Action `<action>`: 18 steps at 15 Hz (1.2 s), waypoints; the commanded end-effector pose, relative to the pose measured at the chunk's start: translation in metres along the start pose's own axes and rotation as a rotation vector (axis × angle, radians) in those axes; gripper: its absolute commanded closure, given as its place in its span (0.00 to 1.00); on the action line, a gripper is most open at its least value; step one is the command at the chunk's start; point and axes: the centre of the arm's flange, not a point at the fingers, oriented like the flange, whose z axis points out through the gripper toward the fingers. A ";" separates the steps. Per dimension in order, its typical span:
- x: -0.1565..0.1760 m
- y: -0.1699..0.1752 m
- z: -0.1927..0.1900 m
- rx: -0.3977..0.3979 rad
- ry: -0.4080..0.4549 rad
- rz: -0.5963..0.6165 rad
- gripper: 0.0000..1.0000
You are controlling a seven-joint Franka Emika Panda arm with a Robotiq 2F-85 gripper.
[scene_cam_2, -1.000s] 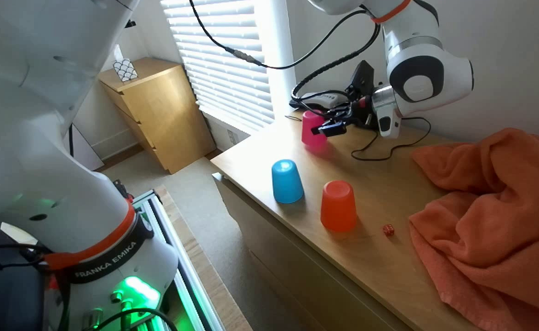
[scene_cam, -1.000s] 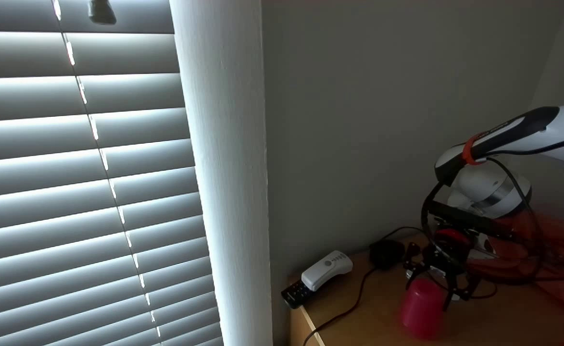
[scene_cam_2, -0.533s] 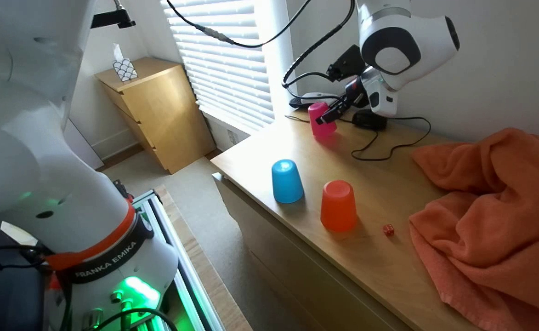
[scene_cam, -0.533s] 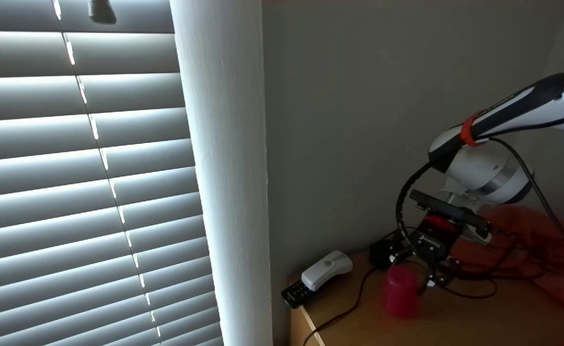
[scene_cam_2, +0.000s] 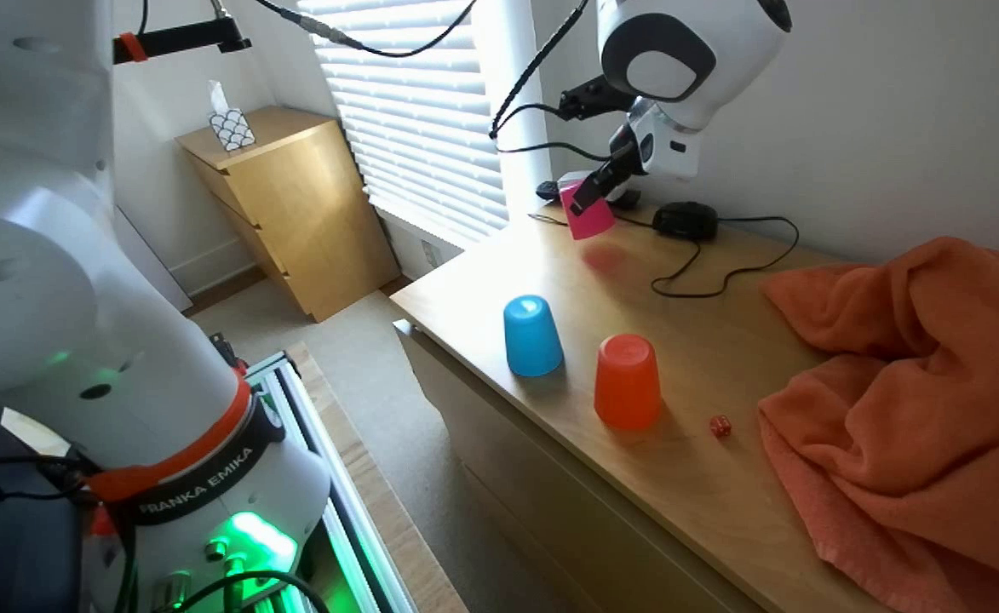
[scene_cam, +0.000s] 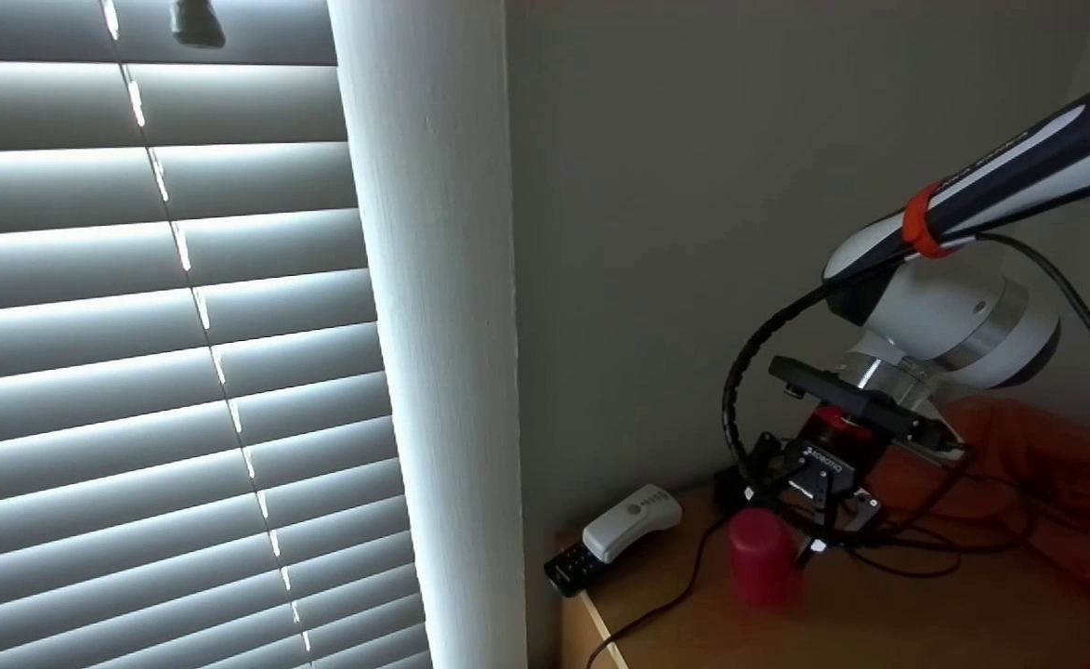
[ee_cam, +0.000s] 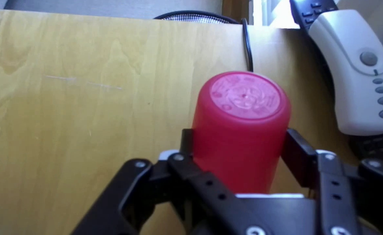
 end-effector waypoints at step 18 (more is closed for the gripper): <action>-0.028 0.026 0.002 -0.022 0.554 0.225 0.57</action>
